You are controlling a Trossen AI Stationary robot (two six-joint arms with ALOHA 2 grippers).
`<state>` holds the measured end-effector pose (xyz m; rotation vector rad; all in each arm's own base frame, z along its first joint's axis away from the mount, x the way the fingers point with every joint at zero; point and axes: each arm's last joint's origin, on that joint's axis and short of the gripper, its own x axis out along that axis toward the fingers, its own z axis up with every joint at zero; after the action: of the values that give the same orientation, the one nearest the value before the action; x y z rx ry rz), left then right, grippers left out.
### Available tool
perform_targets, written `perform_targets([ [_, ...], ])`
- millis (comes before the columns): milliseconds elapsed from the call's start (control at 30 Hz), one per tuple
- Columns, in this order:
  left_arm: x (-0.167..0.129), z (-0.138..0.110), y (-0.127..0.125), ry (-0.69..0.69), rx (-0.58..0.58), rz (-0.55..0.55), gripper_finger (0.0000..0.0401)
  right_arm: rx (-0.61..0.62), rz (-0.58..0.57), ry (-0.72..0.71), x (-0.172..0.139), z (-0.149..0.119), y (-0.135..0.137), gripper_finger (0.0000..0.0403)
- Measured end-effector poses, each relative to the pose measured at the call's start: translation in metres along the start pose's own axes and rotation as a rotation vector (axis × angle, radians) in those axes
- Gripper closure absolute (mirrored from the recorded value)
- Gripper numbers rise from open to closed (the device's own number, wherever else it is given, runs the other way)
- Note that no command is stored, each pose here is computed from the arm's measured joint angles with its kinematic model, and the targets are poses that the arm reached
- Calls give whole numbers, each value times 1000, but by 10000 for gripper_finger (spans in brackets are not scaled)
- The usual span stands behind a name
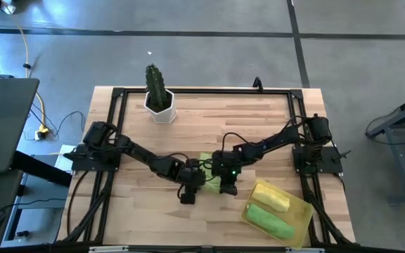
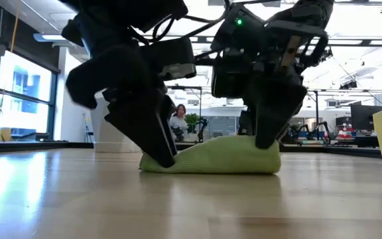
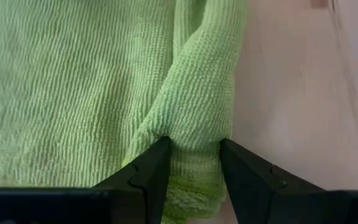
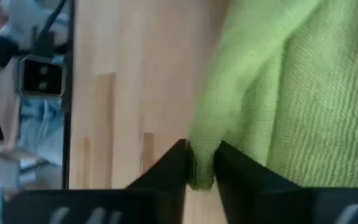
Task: Roll microfiber towels into tight, uniform cylinder then place into a basket
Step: Roll the light green towel
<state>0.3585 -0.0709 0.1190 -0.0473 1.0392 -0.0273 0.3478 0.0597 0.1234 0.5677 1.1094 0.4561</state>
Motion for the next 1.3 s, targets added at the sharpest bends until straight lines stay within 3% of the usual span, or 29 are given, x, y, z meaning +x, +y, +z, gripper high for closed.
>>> perform_targets([
  [167,-1,-7,-4,88,-218,-65,265,-175,33,-28,-14,4,12,270],
  [267,-2,-8,-6,106,-321,-66,265,-358,-13,-69,-27,6,22,243],
  [467,-1,-7,-1,102,-515,-51,266,-764,-266,-65,-30,-4,52,232],
  [633,1,-3,10,78,-557,-52,269,-971,-507,-15,-12,-20,74,231],
  [733,2,-1,17,65,-574,-49,278,-1012,-605,-32,-6,-26,86,231],
  [900,3,3,26,25,-584,-54,294,-1044,-612,-54,3,-32,94,231],
  [1133,3,5,27,2,-565,-64,306,-891,-811,-9,12,-31,67,231],
  [1300,3,5,27,3,-573,-65,306,-782,-834,-1,9,-31,58,231],
])
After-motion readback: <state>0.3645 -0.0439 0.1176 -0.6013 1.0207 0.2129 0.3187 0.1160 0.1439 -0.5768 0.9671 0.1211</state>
